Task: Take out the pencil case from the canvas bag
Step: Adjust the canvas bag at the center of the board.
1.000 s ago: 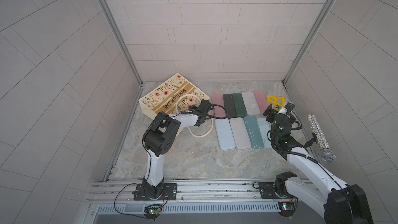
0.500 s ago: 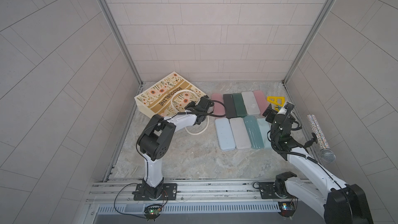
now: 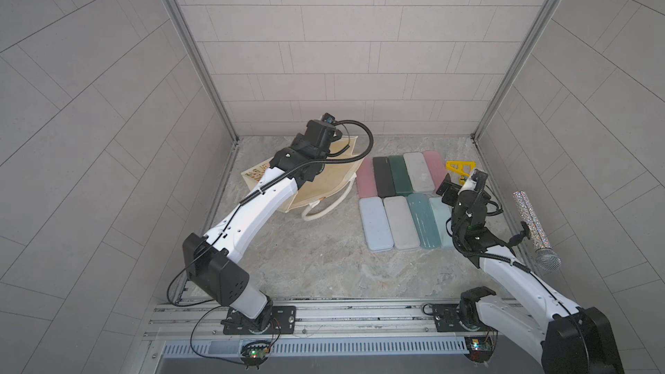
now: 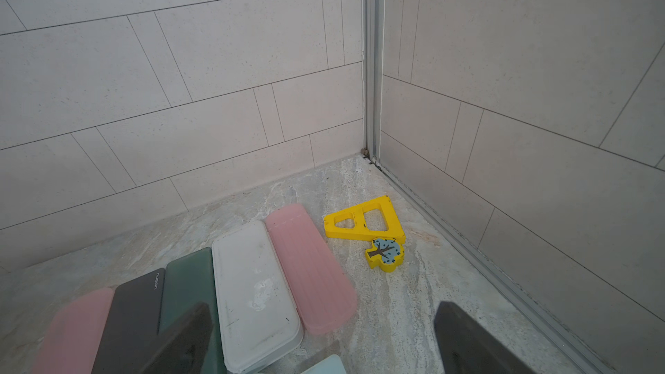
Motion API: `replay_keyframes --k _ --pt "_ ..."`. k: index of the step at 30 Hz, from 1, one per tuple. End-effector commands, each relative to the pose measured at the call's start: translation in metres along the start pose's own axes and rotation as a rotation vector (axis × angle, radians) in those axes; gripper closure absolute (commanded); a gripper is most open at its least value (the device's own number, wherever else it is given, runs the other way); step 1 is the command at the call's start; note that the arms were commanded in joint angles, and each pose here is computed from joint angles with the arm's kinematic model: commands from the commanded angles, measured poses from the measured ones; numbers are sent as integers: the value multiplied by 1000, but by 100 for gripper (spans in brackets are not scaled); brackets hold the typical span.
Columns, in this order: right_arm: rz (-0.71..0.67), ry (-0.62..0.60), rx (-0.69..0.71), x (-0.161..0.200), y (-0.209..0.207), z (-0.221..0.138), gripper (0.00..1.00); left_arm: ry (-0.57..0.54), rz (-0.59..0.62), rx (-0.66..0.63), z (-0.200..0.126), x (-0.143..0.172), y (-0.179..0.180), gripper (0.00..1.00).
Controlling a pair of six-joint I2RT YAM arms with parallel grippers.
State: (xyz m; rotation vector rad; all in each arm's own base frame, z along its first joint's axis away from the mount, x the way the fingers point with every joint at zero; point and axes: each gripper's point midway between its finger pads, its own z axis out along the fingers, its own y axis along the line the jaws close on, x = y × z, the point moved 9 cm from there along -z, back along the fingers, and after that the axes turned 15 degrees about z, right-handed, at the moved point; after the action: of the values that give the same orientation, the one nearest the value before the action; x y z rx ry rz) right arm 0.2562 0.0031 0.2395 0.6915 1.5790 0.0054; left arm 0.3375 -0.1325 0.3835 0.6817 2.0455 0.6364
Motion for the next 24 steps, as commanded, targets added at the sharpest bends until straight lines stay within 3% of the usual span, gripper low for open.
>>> replay_keyframes --k 1,7,10,14,17,22,24 --pt "-4 -6 -7 -3 2 -2 0 -36 -224 56 -23 6 42 100" --pt "-8 -4 -1 -2 1 -2 0 -69 -595 198 -20 17 82 100" --pt "-7 -5 -2 -2 1 -2 0 -58 -719 250 -10 23 94 100" --pt "-9 -4 1 -2 1 -2 0 42 -805 230 9 38 100 100" --pt "-10 -1 3 -1 1 -1 0 47 -878 261 26 46 102 100" --pt "-9 1 0 0 1 -1 0 79 -877 222 48 50 109 100" --pt "-12 5 -1 1 1 0 0 87 -870 181 51 53 117 88"
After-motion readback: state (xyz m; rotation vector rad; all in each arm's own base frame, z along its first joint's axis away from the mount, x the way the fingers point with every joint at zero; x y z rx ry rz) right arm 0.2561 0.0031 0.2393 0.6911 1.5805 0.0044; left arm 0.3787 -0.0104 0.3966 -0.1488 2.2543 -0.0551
